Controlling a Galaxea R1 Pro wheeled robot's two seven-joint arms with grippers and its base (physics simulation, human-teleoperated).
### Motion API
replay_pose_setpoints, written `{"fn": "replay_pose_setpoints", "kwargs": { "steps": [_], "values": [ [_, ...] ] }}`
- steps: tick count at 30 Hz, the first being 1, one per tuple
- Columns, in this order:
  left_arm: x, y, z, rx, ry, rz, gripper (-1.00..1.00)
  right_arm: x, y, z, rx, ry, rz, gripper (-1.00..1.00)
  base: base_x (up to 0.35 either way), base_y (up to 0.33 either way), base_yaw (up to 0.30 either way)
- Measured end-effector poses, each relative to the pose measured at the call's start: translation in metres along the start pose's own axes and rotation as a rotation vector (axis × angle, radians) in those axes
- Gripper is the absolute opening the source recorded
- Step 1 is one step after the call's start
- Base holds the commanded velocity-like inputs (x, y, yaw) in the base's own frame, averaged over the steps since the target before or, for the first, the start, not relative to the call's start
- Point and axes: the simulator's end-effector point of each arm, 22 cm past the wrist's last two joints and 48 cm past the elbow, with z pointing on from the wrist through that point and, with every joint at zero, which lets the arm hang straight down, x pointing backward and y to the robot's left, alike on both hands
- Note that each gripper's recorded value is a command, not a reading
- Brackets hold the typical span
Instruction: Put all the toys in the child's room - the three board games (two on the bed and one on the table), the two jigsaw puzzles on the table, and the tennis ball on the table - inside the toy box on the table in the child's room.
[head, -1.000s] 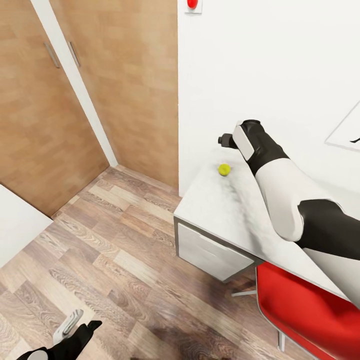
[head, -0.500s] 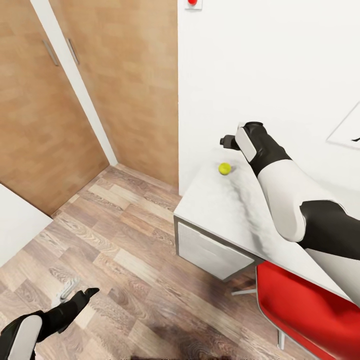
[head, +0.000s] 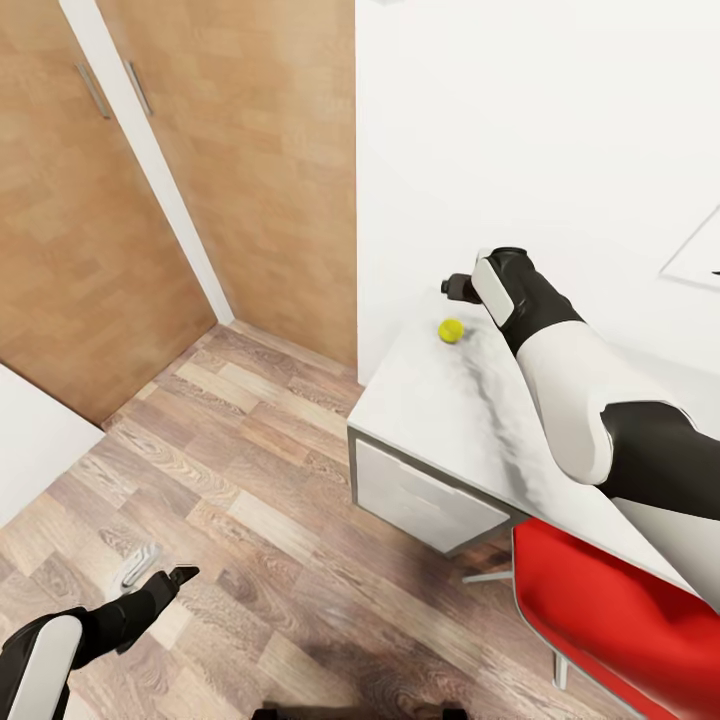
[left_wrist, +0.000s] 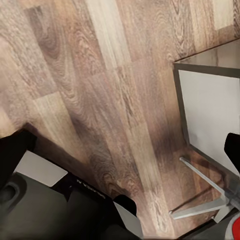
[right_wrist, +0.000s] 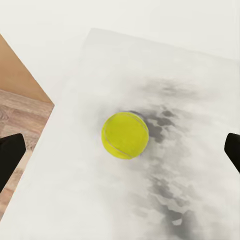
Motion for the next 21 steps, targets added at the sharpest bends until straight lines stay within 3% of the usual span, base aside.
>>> {"fn": "replay_pose_setpoints", "kwargs": {
  "steps": [21],
  "values": [
    [0.015,0.030,0.011,-0.058,0.017,-0.030,1.00,0.034,-0.003,0.026,0.014,0.058,-0.010,1.00,0.000,0.000,0.026]
  ]
}}
